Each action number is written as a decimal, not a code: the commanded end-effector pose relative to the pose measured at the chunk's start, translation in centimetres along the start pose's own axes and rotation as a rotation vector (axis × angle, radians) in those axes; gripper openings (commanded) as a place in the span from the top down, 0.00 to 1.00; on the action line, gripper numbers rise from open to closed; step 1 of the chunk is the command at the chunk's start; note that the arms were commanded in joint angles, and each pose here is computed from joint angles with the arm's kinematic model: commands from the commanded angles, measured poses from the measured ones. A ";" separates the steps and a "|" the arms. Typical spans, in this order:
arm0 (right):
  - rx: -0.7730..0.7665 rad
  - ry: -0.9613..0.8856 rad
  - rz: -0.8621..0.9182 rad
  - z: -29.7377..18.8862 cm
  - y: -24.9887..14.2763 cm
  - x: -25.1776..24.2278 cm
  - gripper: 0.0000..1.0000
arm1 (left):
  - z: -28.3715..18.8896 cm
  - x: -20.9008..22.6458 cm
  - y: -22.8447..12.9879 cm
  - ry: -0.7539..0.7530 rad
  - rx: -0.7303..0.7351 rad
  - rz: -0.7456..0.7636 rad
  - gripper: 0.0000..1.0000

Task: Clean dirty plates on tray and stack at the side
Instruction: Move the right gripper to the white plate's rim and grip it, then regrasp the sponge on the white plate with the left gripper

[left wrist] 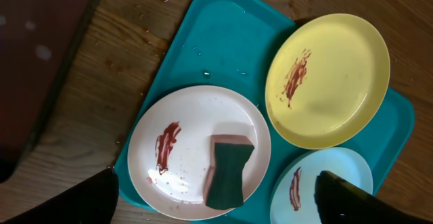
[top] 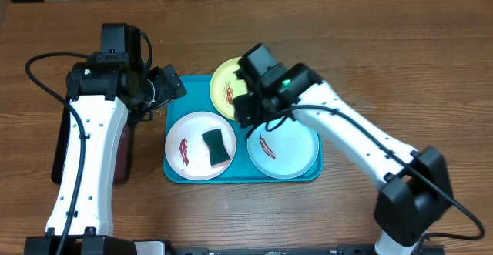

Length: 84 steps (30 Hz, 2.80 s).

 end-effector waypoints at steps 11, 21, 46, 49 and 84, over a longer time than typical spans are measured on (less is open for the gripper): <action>0.046 -0.066 0.037 6.7 0.3 0.3 0.51 | 0.0 0.1 0.0 0.003 0.010 0.008 0.14; 0.088 -0.076 0.048 8.7 -0.3 -0.1 0.56 | 0.0 0.2 -0.2 0.011 0.027 0.024 0.13; 0.114 -0.086 0.079 11.1 -2.5 -1.4 0.71 | 3.1 2.3 -2.6 0.095 0.158 0.027 0.11; 0.106 -0.084 0.082 11.1 -2.3 -1.3 0.72 | 4.3 2.4 -3.2 0.065 0.188 0.049 0.11; 0.086 -0.079 0.133 11.2 -2.0 -1.2 0.96 | 15.3 2.2 -9.4 -0.104 0.318 0.150 0.34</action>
Point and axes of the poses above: each gripper's point midway between its finger pads, its own z axis out along the fingers, its own x axis along the line the jaws close on, y = z × x, the point moved 8 cm from there along -z, back along the fingers, and after that the axes turned 6 degrees about -z, right-handed, at the moved point
